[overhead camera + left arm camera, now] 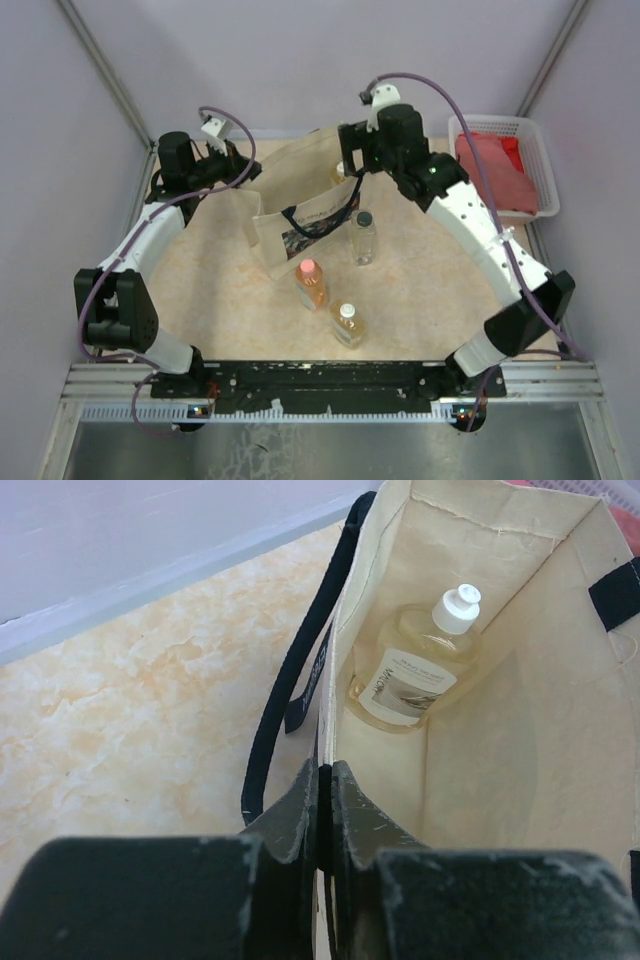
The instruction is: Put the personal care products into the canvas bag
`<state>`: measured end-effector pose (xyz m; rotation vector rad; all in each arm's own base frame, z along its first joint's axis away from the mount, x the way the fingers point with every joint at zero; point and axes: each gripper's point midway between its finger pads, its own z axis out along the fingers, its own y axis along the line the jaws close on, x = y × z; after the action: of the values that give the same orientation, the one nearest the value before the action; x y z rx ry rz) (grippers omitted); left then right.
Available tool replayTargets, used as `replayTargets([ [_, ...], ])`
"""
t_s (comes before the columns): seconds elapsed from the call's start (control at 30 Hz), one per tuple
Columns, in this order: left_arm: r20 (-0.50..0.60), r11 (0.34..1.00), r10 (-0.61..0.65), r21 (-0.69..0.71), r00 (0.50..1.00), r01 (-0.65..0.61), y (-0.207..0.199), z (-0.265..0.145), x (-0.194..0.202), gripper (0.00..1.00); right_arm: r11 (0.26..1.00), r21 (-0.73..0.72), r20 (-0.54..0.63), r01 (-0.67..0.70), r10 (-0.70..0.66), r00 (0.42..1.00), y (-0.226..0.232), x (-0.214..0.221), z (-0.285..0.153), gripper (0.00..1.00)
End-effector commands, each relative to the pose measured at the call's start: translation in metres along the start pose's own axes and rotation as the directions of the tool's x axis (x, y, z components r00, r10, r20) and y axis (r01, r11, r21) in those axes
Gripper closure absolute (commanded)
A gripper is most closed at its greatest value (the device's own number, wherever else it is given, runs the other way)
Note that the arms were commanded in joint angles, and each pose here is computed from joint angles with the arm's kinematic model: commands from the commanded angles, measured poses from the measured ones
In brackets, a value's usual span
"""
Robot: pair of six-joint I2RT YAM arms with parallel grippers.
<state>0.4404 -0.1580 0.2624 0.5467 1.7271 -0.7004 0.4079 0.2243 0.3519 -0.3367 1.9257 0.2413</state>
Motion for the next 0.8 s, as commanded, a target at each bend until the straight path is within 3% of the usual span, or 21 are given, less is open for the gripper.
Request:
replayTargets([
  [0.0,0.024,0.999,0.039,-0.003,0.999,-0.039,0.000,-0.001,-0.008,1.00,0.999,0.050,-0.048,-0.010,0.012,0.999,-0.007,0.043,-0.013,0.01],
  [0.17,0.026,0.999,0.039,0.002,0.999,-0.039,0.000,0.000,-0.009,1.00,0.999,0.051,-0.141,-0.019,0.026,0.990,-0.006,0.095,-0.022,0.01],
  [0.6,0.027,0.999,0.041,-0.004,0.999,-0.041,-0.001,-0.003,-0.009,1.00,1.000,0.007,-0.248,-0.006,0.007,0.969,0.007,0.172,-0.002,0.01],
  [0.77,0.026,0.999,0.040,0.000,0.999,-0.040,-0.002,-0.003,-0.008,1.00,1.000,0.006,-0.258,-0.002,0.003,0.966,0.008,0.191,0.009,0.18],
])
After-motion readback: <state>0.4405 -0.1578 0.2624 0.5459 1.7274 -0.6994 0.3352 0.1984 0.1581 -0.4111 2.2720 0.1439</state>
